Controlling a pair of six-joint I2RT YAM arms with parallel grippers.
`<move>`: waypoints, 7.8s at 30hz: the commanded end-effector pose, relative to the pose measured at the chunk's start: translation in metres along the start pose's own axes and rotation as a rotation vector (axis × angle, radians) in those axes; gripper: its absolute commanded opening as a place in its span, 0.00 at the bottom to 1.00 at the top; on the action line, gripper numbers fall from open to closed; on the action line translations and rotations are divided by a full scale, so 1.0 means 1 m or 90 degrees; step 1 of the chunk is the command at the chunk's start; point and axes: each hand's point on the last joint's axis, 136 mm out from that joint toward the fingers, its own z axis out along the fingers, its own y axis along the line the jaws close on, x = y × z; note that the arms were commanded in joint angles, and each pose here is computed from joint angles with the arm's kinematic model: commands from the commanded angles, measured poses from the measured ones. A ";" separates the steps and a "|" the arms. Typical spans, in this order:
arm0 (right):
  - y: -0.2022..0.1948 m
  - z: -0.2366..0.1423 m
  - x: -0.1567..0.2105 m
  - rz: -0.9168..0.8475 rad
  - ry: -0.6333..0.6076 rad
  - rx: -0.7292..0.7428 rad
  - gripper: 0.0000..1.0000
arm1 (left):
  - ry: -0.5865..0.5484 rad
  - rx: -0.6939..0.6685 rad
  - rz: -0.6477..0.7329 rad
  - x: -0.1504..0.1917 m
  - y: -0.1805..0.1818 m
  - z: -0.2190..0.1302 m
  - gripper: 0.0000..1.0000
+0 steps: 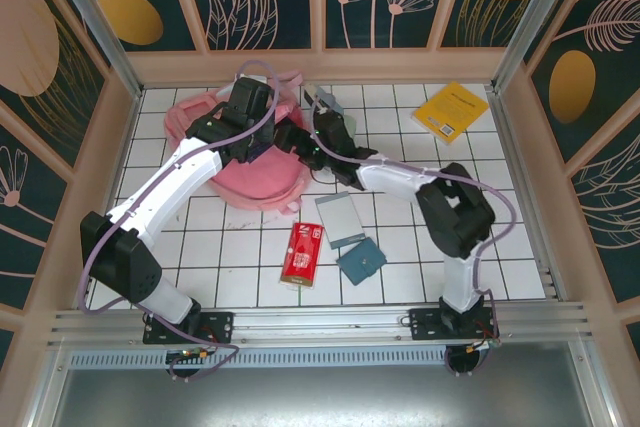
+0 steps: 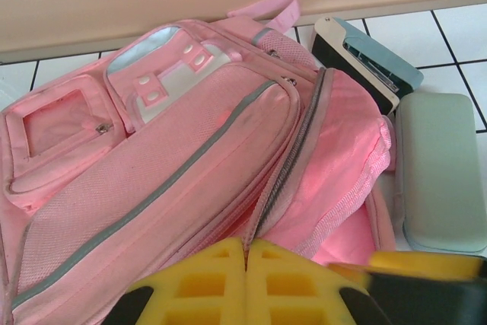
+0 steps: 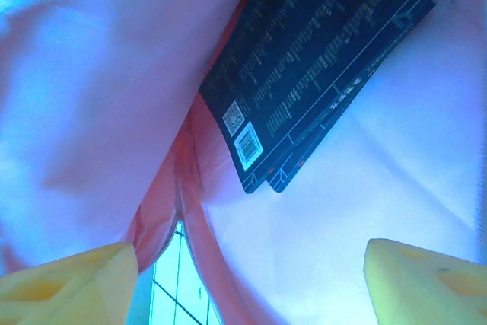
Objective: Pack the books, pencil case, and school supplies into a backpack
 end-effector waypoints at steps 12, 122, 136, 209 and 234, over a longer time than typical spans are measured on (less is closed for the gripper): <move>-0.120 -0.152 -0.125 -0.032 -0.242 0.231 0.83 | -0.054 0.011 -0.038 -0.024 0.002 -0.009 0.00; -0.297 -0.220 -0.062 0.137 -0.225 0.316 0.74 | 0.172 0.475 -0.041 0.142 -0.323 0.156 0.27; -0.284 -0.197 -0.059 0.165 -0.190 0.204 0.74 | 0.231 0.460 -0.047 0.182 -0.321 0.164 0.19; -0.312 -0.202 -0.077 0.109 -0.177 0.466 0.72 | 0.256 0.420 -0.125 0.165 -0.304 0.195 0.25; -0.173 -0.186 -0.098 0.062 -0.160 -0.067 0.70 | 0.313 0.470 -0.134 0.193 -0.313 0.188 0.08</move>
